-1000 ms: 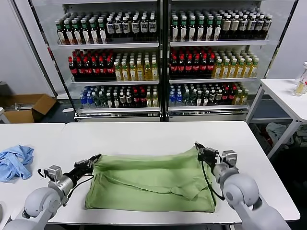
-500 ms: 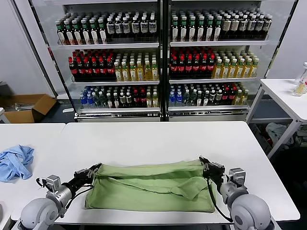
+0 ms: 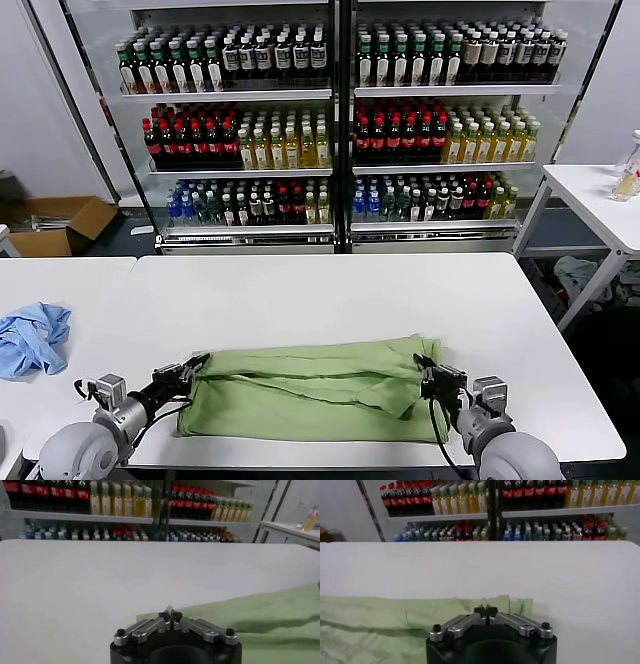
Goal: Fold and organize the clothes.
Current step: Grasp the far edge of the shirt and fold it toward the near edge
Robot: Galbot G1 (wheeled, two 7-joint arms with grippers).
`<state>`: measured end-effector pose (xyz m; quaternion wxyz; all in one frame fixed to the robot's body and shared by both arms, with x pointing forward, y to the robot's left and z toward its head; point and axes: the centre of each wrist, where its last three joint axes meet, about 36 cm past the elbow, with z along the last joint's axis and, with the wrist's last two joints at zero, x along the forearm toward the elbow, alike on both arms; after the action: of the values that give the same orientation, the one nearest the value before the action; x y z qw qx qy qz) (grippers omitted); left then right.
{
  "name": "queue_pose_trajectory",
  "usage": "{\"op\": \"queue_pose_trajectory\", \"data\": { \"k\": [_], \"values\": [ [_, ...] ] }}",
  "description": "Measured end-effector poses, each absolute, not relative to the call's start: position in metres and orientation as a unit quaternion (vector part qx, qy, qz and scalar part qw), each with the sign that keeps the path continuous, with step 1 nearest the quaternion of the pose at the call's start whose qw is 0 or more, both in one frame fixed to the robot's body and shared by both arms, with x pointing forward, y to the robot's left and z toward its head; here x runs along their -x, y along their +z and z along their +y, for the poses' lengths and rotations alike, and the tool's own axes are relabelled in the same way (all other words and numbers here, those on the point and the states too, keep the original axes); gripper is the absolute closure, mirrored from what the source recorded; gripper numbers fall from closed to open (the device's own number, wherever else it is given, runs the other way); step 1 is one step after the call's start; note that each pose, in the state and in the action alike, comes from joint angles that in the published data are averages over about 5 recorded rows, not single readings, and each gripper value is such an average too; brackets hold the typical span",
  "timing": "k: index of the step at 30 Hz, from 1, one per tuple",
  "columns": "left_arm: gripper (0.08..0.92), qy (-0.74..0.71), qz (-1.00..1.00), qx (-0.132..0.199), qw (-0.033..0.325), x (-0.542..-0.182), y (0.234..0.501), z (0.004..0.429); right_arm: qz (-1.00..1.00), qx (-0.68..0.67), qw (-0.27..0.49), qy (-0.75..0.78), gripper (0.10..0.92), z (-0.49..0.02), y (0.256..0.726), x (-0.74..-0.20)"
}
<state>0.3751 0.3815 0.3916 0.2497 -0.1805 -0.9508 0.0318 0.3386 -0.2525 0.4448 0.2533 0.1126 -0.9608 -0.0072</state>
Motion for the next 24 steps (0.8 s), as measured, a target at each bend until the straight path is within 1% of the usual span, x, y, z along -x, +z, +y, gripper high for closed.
{"op": "queue_pose_trajectory", "data": {
  "k": [4,8,11,17,20,24],
  "values": [
    [0.888,0.027,-0.95,0.18,0.255,-0.372,0.392,0.379,-0.961,-0.11,0.254,-0.003,0.912,-0.253,0.443,-0.337],
    [0.781,0.02,-0.95,0.177,0.256,-0.368,0.395,0.375,-0.962,-0.106,0.252,0.001,0.885,-0.255,0.444,-0.336],
    [0.695,0.012,-0.951,0.172,0.256,-0.364,0.398,0.371,-0.963,-0.102,0.249,0.003,0.813,-0.257,0.447,-0.335],
    [0.521,0.002,-0.958,0.151,0.245,-0.358,0.408,0.36,-0.968,-0.093,0.234,0.011,0.64,-0.264,0.457,-0.335],
    [0.435,0.001,-0.963,0.131,0.237,-0.357,0.415,0.352,-0.97,-0.088,0.228,0.014,0.554,-0.267,0.462,-0.335],
    [0.322,0.013,-0.97,0.093,0.223,-0.356,0.424,0.338,-0.971,-0.083,0.223,0.017,0.432,-0.268,0.465,-0.332]
  ]
}}
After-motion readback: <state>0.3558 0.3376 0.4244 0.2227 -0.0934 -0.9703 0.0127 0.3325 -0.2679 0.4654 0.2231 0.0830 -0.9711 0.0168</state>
